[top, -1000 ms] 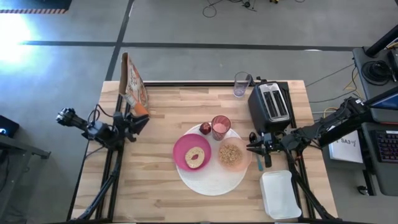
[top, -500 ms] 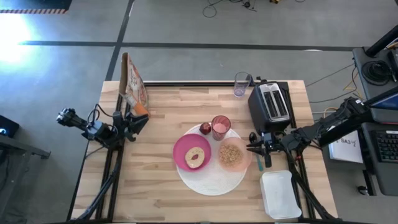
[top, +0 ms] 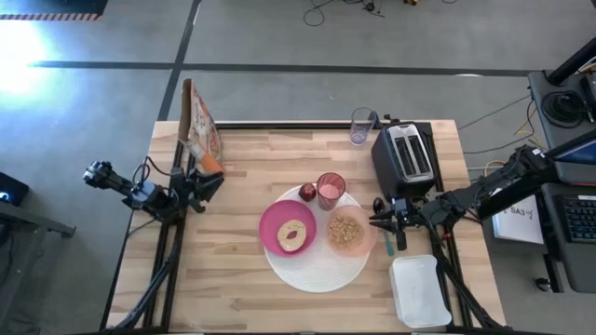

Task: Arrange a breakfast setting
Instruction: Return to Home Position

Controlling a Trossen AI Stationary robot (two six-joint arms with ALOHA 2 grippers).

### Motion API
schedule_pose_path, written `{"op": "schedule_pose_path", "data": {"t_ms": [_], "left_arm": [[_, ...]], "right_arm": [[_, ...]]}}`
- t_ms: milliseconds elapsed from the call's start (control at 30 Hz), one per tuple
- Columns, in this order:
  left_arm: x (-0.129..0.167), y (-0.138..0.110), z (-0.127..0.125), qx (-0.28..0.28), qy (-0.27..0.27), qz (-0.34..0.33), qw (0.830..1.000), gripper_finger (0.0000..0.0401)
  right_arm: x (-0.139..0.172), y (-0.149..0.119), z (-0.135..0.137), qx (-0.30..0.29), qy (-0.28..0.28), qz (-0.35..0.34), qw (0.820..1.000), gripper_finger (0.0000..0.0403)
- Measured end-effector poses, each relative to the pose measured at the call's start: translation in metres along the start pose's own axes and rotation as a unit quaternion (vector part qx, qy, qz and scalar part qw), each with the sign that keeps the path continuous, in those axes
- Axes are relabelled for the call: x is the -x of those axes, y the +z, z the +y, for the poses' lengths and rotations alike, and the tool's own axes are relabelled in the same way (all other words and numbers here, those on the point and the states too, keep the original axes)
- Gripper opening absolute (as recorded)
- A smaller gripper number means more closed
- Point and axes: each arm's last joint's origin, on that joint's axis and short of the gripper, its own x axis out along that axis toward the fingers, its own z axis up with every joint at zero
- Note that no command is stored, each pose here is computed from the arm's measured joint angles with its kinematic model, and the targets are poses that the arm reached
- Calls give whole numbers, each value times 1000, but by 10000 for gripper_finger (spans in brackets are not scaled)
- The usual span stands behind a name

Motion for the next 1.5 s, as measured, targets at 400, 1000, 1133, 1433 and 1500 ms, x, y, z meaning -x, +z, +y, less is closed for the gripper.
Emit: {"op": "schedule_pose_path", "data": {"t_ms": [400, 1000, 1133, 1433, 1500], "left_arm": [[-1, -3, 0, -13, 4, 9, 1000, 158], [-3, -7, 0, -25, 8, 18, 1000, 158], [-3, -7, 0, -26, 9, 19, 999, 158], [-3, -8, 0, -29, 9, 20, 999, 158], [-3, -8, 0, -30, 10, 21, 999, 158]], "right_arm": [[0, 0, 0, 0, 0, 0, 1000, 63], [0, 0, 0, 0, 0, 0, 1000, 63], [0, 0, 0, 0, 0, 0, 1000, 63], [0, 0, 0, 0, 0, 0, 1000, 63], [0, 0, 0, 0, 0, 0, 1000, 63]]}}
